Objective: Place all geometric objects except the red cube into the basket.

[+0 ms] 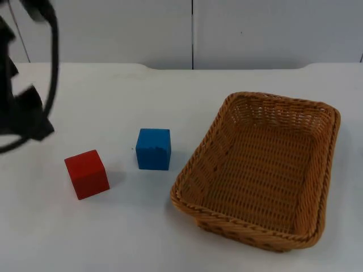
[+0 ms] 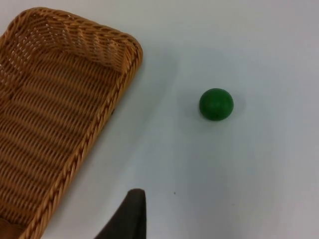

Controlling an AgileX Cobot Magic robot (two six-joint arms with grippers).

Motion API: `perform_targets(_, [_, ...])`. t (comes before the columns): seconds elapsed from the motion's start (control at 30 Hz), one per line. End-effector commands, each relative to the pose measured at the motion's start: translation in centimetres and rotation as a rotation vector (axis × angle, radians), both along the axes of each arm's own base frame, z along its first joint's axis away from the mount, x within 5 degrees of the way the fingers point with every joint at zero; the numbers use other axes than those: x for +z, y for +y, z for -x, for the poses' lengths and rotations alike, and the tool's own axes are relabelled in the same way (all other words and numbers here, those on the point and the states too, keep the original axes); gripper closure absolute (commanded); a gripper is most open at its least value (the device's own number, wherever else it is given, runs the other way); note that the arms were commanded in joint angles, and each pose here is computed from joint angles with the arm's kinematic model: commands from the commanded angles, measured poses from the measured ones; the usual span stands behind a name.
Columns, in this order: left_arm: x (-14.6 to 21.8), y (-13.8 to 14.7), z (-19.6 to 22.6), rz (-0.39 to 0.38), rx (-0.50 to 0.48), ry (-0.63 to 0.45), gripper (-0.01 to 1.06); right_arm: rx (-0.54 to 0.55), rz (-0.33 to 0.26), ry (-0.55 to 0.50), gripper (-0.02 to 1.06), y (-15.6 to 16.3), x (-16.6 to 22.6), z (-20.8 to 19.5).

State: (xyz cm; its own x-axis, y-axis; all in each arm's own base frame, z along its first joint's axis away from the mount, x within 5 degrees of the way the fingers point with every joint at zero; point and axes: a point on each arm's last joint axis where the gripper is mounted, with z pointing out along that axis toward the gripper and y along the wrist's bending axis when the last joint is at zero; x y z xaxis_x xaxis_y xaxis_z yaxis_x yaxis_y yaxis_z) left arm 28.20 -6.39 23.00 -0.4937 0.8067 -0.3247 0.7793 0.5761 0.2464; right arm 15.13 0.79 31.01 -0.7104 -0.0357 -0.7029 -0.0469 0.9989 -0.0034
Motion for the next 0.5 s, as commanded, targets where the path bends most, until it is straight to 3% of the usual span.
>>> perform_targets(0.0, [-1.1, -0.3, -1.2, -0.026, -0.03, 0.002, 0.09, 0.002, 0.01, -0.017, -0.01, -0.1, 0.3, 0.0])
perform_targets(0.27, [-5.9, -1.6, -5.6, -0.043, -0.092, 0.132, 0.09, 0.002, 0.012, -0.017, -0.01, -0.1, 0.3, 0.0])
perform_targets(0.47, [-8.7, -2.1, -6.6, -0.024, -0.118, 0.193, 0.09, 0.002, 0.014, -0.018, -0.01, -0.1, 0.3, 0.0])
